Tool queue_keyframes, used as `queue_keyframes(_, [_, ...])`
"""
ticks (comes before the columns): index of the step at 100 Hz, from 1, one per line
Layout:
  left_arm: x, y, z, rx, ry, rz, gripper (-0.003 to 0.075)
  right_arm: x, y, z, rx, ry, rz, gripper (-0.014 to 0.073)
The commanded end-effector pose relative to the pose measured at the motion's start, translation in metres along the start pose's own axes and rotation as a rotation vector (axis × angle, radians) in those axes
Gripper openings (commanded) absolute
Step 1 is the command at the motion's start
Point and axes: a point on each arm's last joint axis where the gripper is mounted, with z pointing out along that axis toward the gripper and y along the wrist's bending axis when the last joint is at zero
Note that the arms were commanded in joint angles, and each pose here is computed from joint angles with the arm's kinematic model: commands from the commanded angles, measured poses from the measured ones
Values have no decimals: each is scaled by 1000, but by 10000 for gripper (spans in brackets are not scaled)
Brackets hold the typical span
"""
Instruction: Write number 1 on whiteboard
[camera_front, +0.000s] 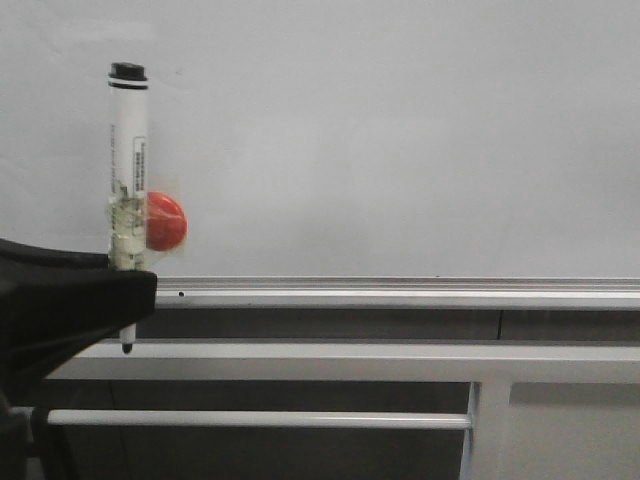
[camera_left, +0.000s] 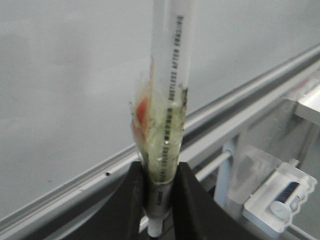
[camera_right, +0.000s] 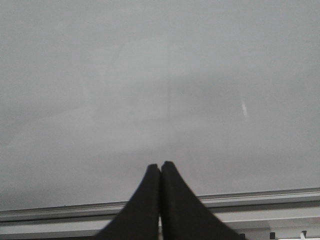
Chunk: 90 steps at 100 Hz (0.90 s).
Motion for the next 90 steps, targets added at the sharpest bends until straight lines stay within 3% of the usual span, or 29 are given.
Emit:
queue_keyframes(1, [-24, -8, -6, 81, -256, 25, -20, -18, 2, -2, -5, -99, 4, -64])
queue_keyframes(11, [-18, -9, -12, 90, -229, 26, -20, -17, 3, -1, -11, -88, 12, -63])
queue_keyframes(29, [-7, -13, -21, 133, -142, 45, -20, -16, 13, -2, -130, -62, 181, -64])
queue_keyframes(49, [1, -16, -21, 162, -37, 63, -20, -10, 15, 0, -142, 10, 184, -64])
queue_keyframes(72, [-2, -19, 4, 215, 114, 89, -20, -2, 19, -1, -186, 97, 91, -64])
queue_keyframes(90, [-17, -24, 26, 291, 264, 168, -20, 1, 31, -5, -333, 113, -38, -64])
